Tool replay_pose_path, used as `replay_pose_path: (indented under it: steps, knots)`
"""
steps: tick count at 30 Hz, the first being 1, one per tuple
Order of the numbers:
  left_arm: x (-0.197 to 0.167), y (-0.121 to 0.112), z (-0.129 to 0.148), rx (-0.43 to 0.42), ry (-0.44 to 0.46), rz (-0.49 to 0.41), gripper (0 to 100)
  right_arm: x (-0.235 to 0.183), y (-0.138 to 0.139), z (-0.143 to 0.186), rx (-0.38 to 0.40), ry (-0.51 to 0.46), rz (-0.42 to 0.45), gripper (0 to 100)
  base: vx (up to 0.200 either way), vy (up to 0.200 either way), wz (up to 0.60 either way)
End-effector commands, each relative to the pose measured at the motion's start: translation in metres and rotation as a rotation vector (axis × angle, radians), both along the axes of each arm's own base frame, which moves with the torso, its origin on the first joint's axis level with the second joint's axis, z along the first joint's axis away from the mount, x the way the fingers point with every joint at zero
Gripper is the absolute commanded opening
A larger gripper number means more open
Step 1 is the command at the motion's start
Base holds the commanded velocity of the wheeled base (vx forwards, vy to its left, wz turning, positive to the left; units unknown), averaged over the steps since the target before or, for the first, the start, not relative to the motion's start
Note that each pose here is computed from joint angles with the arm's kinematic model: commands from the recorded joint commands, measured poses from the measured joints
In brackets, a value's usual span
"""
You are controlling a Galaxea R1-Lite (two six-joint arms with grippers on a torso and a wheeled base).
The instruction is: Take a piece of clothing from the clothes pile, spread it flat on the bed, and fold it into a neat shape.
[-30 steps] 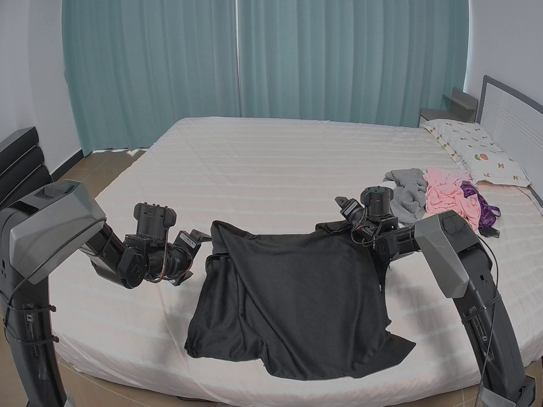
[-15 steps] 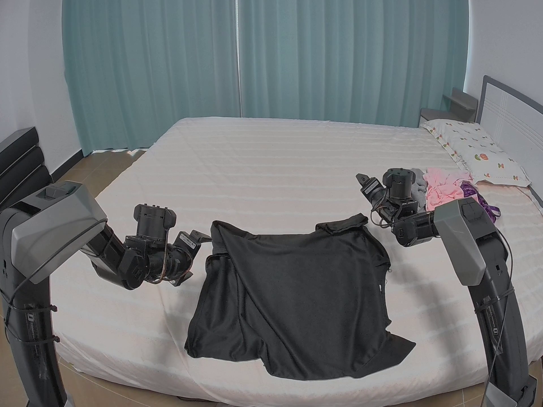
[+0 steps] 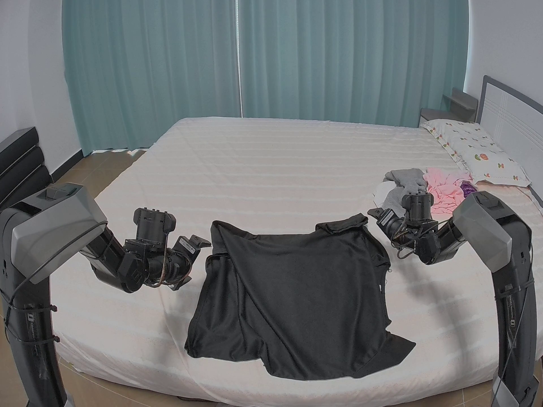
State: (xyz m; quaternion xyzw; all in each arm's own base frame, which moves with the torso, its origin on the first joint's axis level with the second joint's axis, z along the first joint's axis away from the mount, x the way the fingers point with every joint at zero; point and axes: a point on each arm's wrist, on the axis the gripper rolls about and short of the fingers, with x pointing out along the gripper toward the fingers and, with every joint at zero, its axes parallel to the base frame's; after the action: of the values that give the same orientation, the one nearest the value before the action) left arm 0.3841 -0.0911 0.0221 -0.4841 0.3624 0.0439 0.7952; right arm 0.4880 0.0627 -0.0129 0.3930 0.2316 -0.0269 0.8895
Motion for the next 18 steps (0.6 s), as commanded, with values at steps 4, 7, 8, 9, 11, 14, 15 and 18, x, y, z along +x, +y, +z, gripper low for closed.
replay_pose_path:
  steps: [4,7,8,9,11,14,15,18]
  knots:
    - [-0.001,0.001,-0.002,0.007,0.007,-0.002,100,-0.02,-0.016,0.005,-0.035,0.032,0.045,100,0.0,0.0,0.0]
    - [-0.001,0.001,-0.002,0.006,0.006,0.0,100,-0.025,-0.014,-0.004,-0.054,0.06,0.073,100,0.0,0.0,0.0]
    - [-0.001,0.001,-0.002,0.005,0.004,-0.001,100,-0.025,-0.014,-0.009,-0.06,0.069,0.081,100,0.0,0.0,0.0]
    - [-0.001,0.001,-0.002,0.005,0.006,-0.001,100,-0.025,-0.013,-0.012,-0.067,0.076,0.089,100,0.0,0.0,0.0]
    - [-0.001,0.001,-0.002,0.005,0.004,-0.001,100,-0.026,-0.013,-0.015,-0.072,0.081,0.091,100,0.0,0.0,0.0]
    - [-0.001,0.001,-0.002,0.006,0.005,-0.002,100,-0.026,-0.012,-0.027,-0.096,0.1,0.106,100,0.0,0.0,0.0]
    - [-0.001,0.001,-0.002,0.006,0.004,-0.002,100,-0.027,-0.012,-0.032,-0.107,0.11,0.114,0,0.0,0.0,0.0]
    - [-0.001,0.001,-0.001,0.006,0.003,0.0,100,-0.026,-0.011,-0.042,-0.144,0.119,0.129,0,0.0,0.0,0.0]
